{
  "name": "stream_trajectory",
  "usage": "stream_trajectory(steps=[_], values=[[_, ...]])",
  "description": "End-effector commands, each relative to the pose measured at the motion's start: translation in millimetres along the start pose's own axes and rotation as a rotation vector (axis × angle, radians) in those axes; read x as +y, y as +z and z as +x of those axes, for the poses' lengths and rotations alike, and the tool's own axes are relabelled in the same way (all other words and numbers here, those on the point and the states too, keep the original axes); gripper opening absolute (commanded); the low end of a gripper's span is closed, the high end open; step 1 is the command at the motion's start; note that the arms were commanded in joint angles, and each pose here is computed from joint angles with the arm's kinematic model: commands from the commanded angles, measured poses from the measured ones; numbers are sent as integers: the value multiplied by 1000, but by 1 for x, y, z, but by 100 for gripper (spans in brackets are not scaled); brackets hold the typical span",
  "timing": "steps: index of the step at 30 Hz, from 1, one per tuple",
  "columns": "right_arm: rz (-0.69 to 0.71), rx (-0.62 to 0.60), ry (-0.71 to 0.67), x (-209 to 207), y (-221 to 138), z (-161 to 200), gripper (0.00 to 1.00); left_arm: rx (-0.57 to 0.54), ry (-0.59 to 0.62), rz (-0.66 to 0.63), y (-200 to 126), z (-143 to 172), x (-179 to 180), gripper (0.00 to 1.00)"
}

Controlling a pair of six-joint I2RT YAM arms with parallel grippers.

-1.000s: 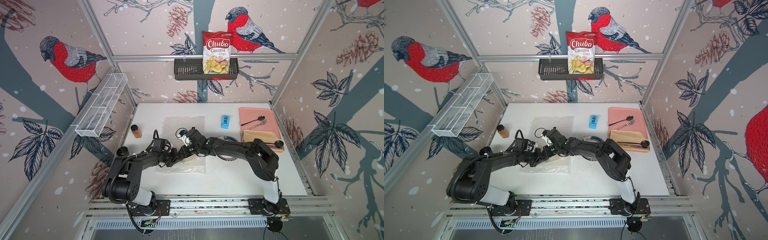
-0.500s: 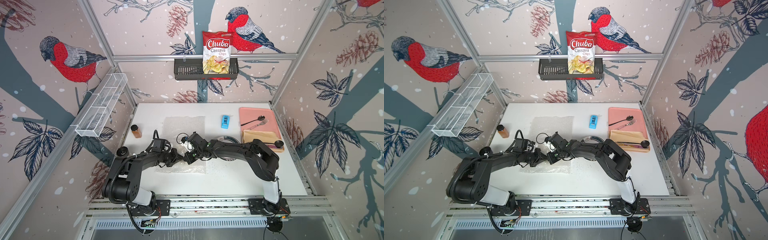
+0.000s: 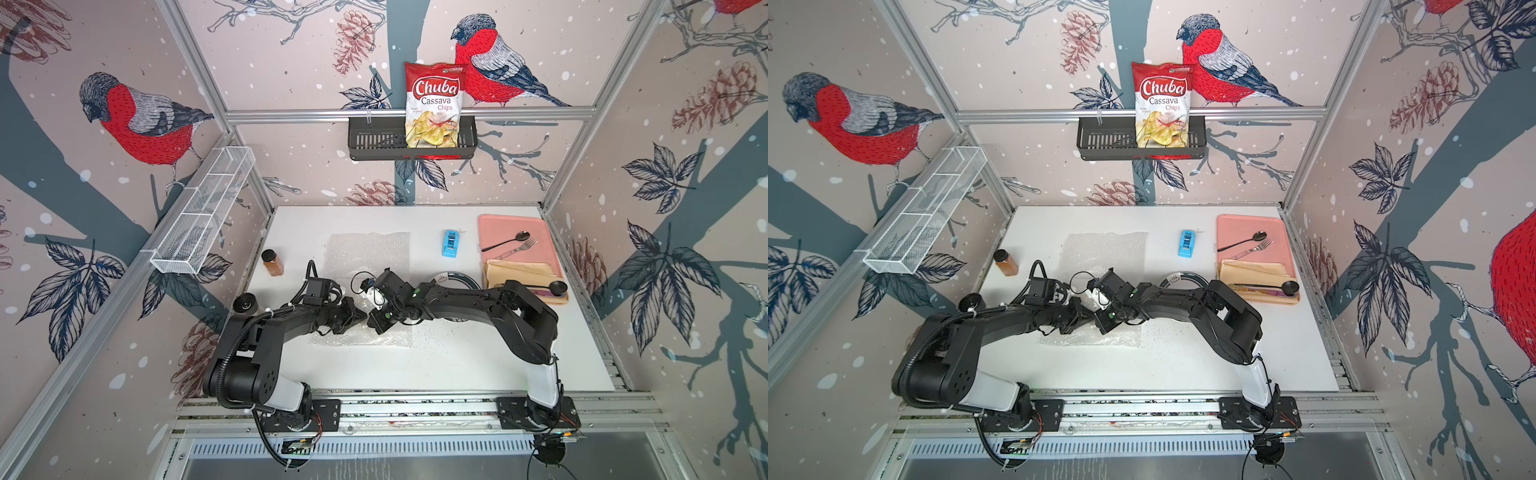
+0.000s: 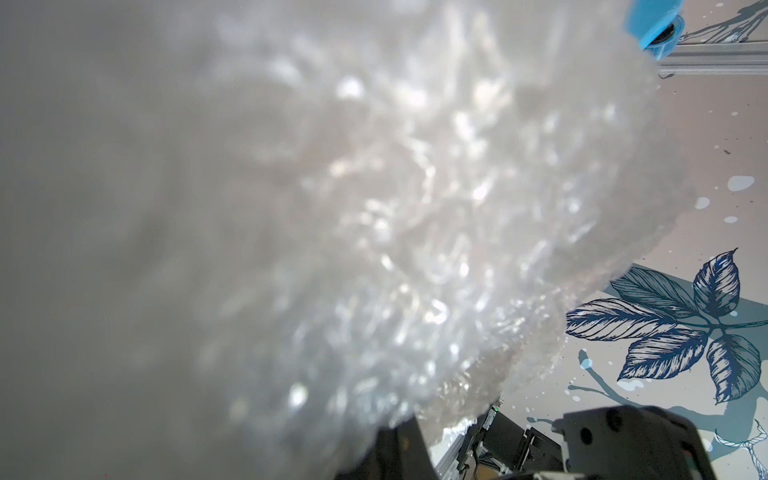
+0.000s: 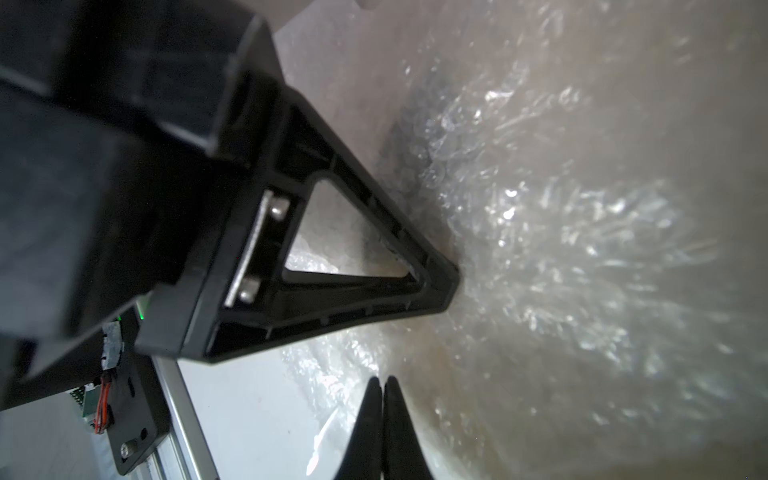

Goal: Wrap dinner plates in bubble wrap
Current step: Adjust the plate at the bubble wrap.

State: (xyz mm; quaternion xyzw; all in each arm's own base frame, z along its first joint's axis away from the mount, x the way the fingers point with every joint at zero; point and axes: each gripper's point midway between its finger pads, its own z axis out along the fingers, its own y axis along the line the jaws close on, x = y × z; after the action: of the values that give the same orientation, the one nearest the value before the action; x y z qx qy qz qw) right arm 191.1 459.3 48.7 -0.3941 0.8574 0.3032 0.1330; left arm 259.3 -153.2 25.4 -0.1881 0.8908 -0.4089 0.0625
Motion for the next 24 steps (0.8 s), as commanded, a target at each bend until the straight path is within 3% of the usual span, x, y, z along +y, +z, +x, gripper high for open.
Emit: stream_trajectory(steps=[1,14,24], values=[[60,-2,-73,-1,-1,0,9,13,-72,-117,1,10,28,0],[296,-85,-234,-6,-13,-7,17,13,-74,-123,2,10,31,0],[284,-161,-348,9,-26,-15,24,24,-75,-117,4,10,31,0]])
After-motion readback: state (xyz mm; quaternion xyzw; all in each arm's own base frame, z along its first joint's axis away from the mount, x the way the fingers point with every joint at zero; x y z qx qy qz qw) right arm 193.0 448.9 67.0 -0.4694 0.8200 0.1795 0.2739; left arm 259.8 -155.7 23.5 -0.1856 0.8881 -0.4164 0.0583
